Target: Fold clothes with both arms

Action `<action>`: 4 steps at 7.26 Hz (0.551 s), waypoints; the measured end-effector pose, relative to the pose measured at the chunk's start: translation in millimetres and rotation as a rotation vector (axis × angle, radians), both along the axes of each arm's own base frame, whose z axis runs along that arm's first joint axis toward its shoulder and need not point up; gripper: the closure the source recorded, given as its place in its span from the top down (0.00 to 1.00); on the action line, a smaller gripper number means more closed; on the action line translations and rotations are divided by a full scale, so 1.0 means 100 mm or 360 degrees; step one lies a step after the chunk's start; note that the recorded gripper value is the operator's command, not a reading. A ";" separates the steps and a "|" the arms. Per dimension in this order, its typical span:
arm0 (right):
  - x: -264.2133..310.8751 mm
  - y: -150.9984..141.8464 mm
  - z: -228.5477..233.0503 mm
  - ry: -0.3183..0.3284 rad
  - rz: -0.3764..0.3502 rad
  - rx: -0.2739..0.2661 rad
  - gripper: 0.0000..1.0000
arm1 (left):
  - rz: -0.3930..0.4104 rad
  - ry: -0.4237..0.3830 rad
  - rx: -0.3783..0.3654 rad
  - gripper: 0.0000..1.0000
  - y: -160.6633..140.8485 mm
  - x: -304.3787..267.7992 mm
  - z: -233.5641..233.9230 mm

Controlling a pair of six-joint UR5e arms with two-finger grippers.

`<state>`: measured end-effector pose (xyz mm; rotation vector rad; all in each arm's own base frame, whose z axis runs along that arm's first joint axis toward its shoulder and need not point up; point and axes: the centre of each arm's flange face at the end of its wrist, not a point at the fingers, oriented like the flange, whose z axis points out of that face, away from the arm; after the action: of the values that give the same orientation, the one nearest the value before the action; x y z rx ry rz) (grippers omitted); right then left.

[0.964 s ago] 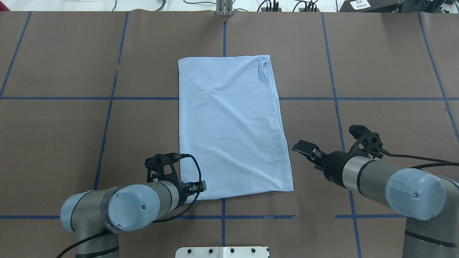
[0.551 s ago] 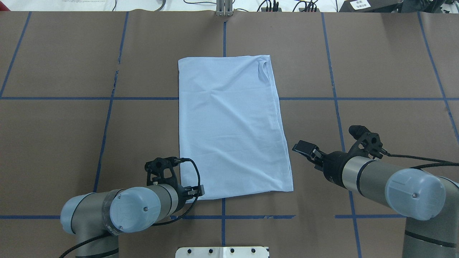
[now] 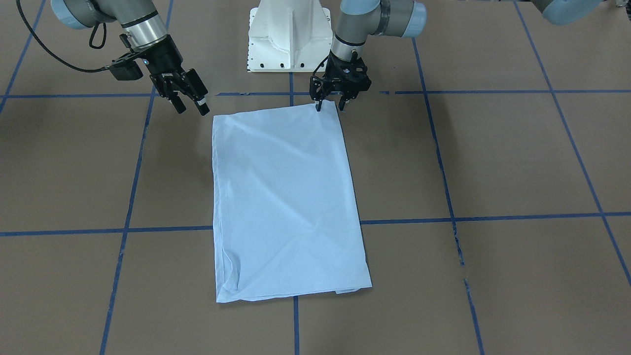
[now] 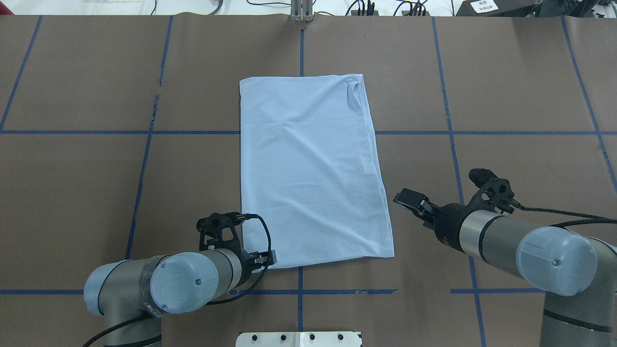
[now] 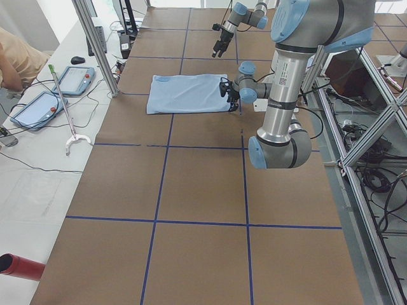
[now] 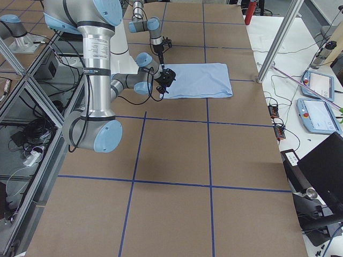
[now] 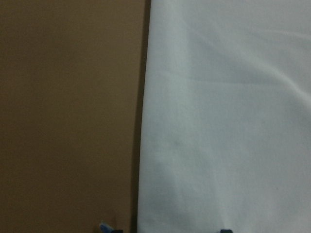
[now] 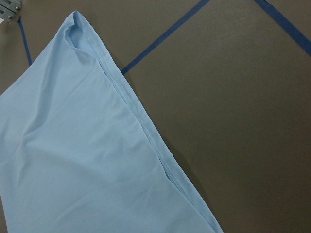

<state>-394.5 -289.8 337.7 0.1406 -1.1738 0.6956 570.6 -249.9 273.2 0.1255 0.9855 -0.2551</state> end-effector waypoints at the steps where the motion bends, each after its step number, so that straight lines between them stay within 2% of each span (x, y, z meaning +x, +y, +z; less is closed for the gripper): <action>1: 0.00 0.00 0.00 0.0001 0.0005 0.0002 1.00 | 0.0004 0.0002 0.0001 0.73 0.01 0.01 -0.01; 4: 0.00 -0.01 0.01 0.0004 0.0007 0.0002 1.00 | 0.0016 0.0001 -0.0001 0.69 0.05 0.03 -0.01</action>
<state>-394.7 -290.4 338.5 0.1453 -1.1720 0.6985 573.6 -245.1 272.7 0.1198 0.9862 -0.2464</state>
